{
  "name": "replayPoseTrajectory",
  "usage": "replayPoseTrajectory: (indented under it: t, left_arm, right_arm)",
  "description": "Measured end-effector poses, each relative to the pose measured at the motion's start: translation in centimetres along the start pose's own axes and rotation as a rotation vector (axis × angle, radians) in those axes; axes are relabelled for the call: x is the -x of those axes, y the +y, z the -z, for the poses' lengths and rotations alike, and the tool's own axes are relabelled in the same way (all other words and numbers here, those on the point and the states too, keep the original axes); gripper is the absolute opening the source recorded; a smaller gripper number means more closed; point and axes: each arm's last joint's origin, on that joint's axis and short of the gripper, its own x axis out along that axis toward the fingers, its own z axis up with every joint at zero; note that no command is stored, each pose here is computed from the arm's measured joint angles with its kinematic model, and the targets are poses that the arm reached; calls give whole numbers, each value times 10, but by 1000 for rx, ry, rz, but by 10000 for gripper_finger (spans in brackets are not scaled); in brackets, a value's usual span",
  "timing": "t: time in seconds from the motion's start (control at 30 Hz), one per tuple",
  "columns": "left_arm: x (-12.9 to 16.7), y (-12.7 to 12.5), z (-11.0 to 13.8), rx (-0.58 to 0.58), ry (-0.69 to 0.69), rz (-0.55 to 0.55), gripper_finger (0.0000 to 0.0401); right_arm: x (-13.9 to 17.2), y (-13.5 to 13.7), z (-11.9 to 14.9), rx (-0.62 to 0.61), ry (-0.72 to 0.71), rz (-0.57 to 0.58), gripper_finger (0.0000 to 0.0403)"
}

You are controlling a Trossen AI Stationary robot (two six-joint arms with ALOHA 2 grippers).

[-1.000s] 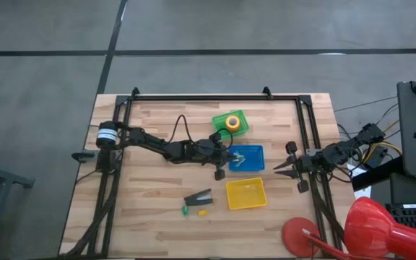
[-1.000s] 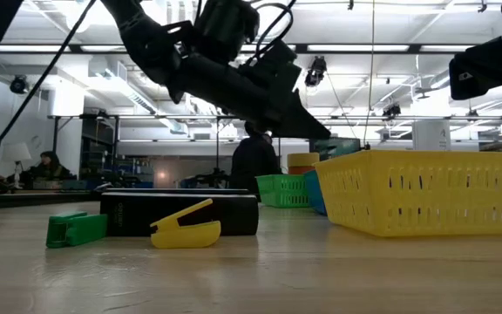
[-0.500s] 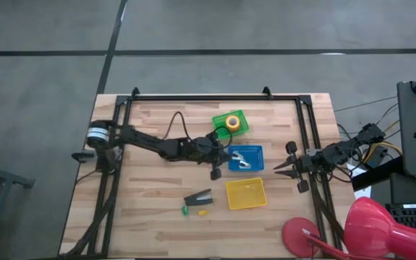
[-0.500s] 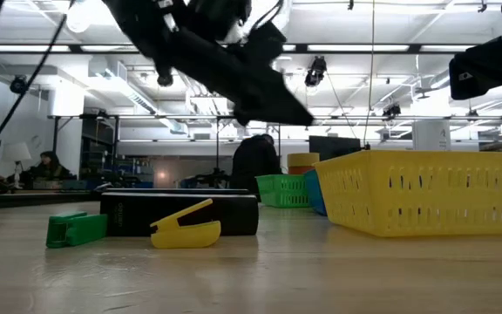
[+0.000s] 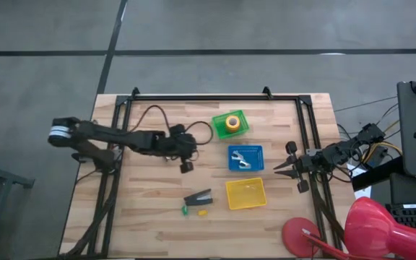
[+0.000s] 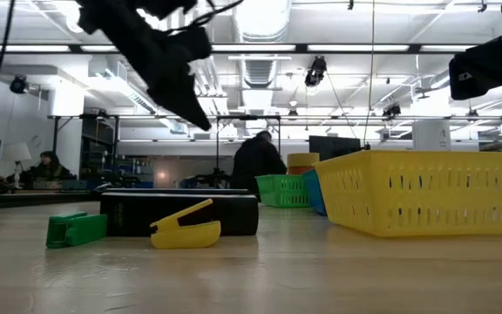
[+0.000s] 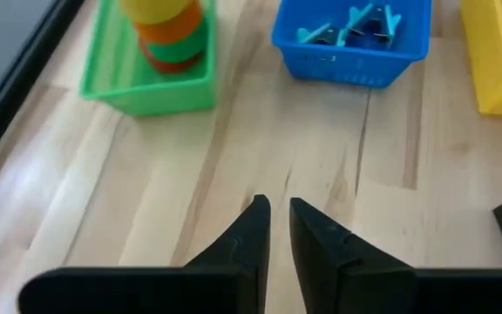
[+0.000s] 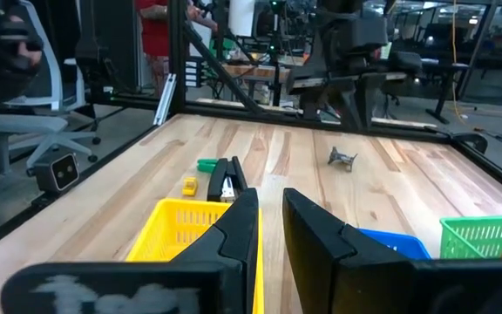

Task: Pick and place Stapler, Stapler remover, tape
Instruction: Put the black staple remover into the blue bin

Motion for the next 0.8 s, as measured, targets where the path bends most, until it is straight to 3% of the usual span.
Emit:
replayPoseTrajectory:
  t: [0.37,0.5,0.8]
  left_arm:
    - [20,12,50,51,29,-29,51]
    - [24,14,70,-7,113,-12,49]
    - [33,18,95,25,335,-13,51]
  right_arm:
    - [0,0,0,0,0,0,52]
    - [0,0,0,0,0,0,52]
    - [0,0,0,-1,0,0,52]
